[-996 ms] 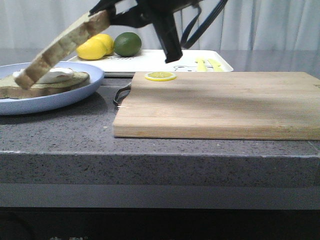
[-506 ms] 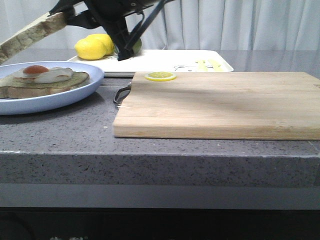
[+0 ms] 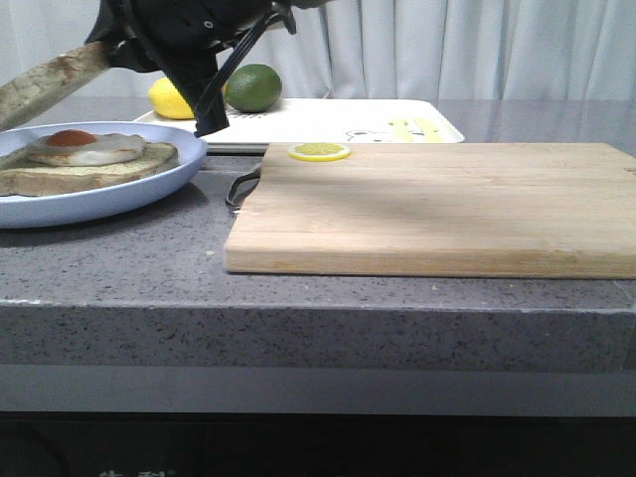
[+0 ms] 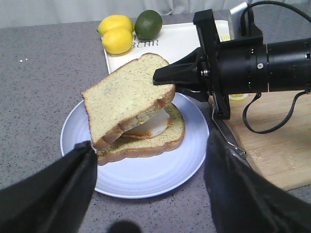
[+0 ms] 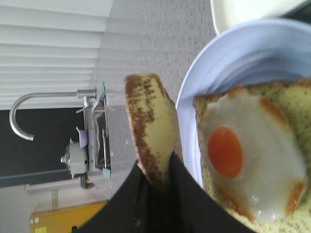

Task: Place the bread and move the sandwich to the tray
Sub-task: 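Lower the bread slice onto the fried egg with the right gripper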

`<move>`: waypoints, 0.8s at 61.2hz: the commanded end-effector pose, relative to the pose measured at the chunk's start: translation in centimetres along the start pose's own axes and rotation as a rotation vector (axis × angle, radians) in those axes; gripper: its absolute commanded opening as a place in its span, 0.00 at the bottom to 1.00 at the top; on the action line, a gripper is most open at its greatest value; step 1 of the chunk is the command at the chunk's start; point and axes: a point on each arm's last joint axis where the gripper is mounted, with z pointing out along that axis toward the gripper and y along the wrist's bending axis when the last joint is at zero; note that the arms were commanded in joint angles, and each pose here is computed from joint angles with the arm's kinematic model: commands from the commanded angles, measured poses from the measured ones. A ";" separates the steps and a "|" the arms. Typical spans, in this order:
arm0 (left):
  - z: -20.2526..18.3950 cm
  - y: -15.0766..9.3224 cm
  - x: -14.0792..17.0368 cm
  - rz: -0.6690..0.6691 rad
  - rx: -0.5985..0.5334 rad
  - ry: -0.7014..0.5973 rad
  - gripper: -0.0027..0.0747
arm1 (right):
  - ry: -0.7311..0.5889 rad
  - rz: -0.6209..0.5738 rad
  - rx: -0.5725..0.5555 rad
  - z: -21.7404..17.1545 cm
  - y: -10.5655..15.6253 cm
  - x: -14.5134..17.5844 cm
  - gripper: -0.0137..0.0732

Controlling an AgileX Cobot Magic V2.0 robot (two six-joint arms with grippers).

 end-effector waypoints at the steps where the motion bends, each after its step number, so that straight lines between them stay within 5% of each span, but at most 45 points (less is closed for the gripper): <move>1: -0.4 -0.1 -1.5 -0.005 0.011 -0.101 0.64 | -0.014 0.090 -0.116 -1.9 3.9 -0.3 0.22; 40: -0.4 -0.1 -1.4 -0.005 0.011 -0.095 0.64 | 0.006 -0.053 -0.070 -1.7 2.6 0.0 0.23; 49: -0.4 -0.1 -1.4 -0.005 0.011 -0.095 0.64 | 0.011 -0.051 -0.037 -1.6 1.5 0.2 0.36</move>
